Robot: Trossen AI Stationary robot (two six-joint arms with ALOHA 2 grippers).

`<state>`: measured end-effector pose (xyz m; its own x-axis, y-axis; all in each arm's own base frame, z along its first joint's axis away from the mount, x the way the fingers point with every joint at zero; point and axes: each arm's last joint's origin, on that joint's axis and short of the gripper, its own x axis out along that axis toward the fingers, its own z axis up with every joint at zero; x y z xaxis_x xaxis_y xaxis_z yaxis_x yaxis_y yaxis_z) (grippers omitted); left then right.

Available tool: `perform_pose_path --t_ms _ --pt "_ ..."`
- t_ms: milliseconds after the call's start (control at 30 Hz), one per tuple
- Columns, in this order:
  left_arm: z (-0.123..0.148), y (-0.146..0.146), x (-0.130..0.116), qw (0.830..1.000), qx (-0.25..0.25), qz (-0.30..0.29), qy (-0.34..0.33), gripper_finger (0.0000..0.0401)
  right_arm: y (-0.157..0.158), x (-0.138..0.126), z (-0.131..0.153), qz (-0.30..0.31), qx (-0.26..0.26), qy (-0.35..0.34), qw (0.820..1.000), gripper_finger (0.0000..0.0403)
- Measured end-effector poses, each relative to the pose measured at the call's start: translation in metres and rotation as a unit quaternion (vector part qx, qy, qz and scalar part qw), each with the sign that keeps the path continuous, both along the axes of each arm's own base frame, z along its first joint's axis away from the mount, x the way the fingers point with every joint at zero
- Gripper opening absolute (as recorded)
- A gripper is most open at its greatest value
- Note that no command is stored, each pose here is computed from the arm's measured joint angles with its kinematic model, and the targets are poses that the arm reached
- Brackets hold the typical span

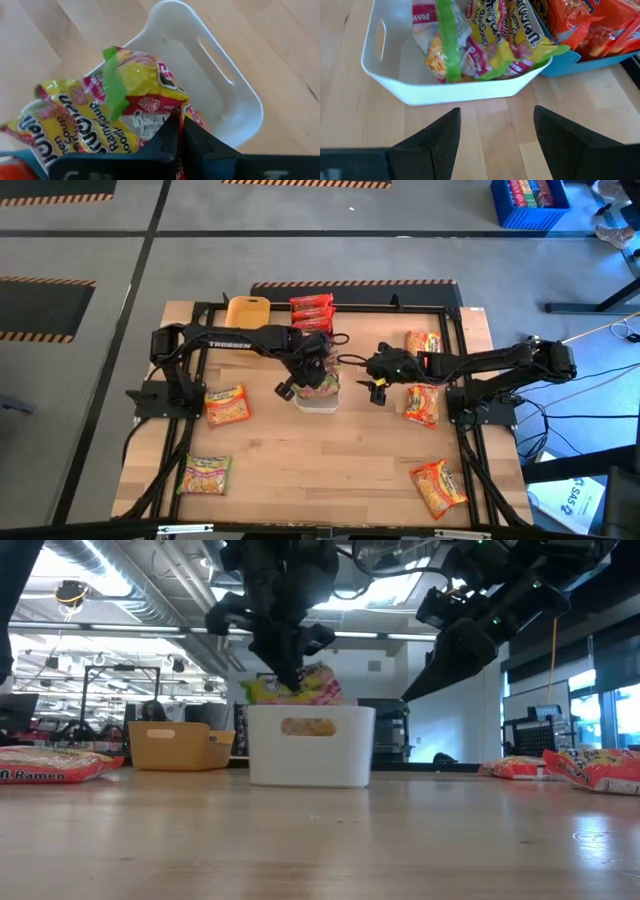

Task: Sort Maruchan noodles
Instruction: Put the top green noodle pack into the white bin

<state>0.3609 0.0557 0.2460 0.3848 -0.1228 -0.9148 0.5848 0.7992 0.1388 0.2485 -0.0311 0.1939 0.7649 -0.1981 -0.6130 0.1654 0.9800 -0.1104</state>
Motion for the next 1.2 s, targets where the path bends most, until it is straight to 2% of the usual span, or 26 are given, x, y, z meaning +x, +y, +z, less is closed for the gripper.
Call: perform_pose_path --t_ms 333,500,933,1067,1200 --pt "0.027 0.0 0.001 1.0 -0.005 0.013 -0.003 0.0 0.0 0.0 0.0 0.0 0.0 -0.001 1.0 0.0232" --pt "0.034 -0.001 -0.001 1.0 -0.026 0.015 0.005 0.0 0.0 0.0 0.0 0.0 0.0 -0.001 1.0 0.0232" --pt "-0.018 0.003 0.023 0.998 -0.03 0.006 0.048 0.0 0.0 0.0 0.0 0.0 -0.001 -0.001 1.0 0.0232" --pt "-0.023 0.006 0.027 0.999 -0.006 0.016 0.046 0.0 0.0 0.0 0.0 -0.001 0.0 -0.001 1.0 0.0232" --pt "-0.022 0.008 0.03 0.998 0.022 0.051 0.039 0.0014 0.0 0.0 0.0 -0.001 0.0 -0.001 1.0 0.0232"
